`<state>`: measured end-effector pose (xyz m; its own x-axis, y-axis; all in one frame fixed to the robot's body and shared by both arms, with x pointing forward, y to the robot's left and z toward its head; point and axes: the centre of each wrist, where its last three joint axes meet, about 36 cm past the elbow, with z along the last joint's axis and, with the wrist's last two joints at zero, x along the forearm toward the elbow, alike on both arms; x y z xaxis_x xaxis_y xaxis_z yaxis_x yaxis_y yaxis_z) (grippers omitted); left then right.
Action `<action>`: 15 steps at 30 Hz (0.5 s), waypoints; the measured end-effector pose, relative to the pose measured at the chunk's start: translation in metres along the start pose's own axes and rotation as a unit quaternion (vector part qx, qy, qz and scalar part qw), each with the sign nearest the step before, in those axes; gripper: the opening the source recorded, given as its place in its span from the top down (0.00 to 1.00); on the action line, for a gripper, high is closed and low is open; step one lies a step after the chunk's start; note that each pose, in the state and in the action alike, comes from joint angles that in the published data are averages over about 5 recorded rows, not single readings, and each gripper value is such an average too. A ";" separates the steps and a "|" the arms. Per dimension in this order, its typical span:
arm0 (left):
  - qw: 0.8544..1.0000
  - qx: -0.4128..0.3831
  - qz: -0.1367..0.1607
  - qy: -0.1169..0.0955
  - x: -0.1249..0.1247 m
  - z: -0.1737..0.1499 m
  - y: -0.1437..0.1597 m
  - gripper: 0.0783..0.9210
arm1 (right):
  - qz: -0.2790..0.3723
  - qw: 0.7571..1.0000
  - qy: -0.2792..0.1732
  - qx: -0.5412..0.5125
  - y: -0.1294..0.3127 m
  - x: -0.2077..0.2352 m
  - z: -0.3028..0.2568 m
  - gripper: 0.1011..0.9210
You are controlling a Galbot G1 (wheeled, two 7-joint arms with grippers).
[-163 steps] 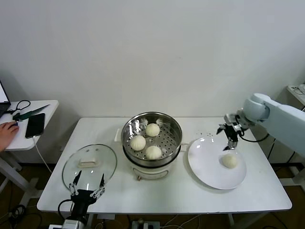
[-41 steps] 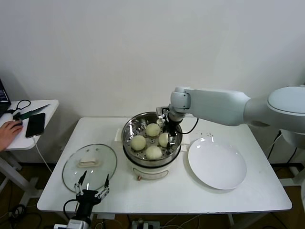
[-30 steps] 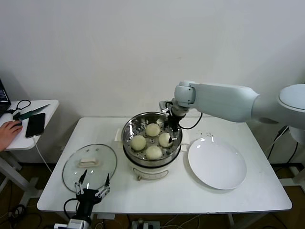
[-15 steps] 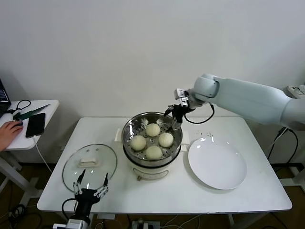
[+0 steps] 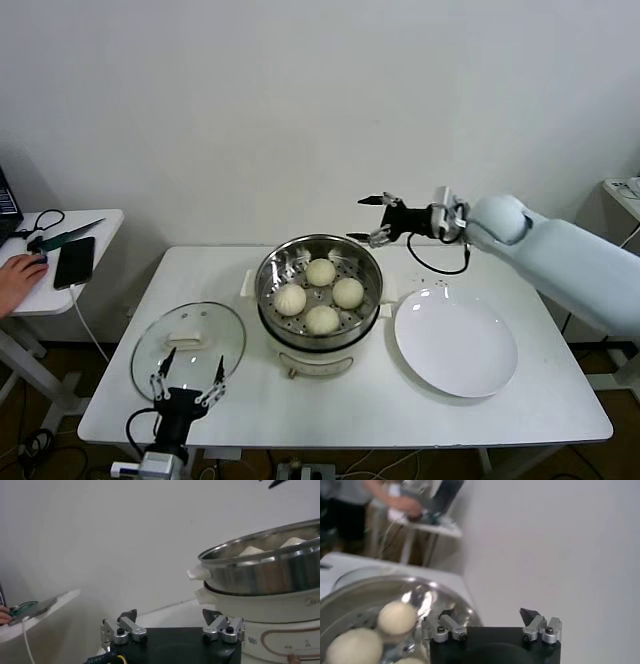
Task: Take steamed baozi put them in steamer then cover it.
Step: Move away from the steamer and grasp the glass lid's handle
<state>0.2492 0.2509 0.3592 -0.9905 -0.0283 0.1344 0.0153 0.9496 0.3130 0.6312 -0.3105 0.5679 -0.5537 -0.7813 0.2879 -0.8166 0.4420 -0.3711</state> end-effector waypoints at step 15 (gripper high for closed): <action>0.996 -0.094 -0.012 0.001 -0.005 -0.012 0.007 0.12 | 0.180 0.976 -0.078 -0.099 0.078 0.062 0.066 0.12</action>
<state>0.2557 0.2544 0.3718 -0.9906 -0.0509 0.1268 0.0174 0.8736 0.4863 0.5442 -0.3537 0.4985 -0.7917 -0.6104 0.0259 -0.5974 0.7646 -0.2420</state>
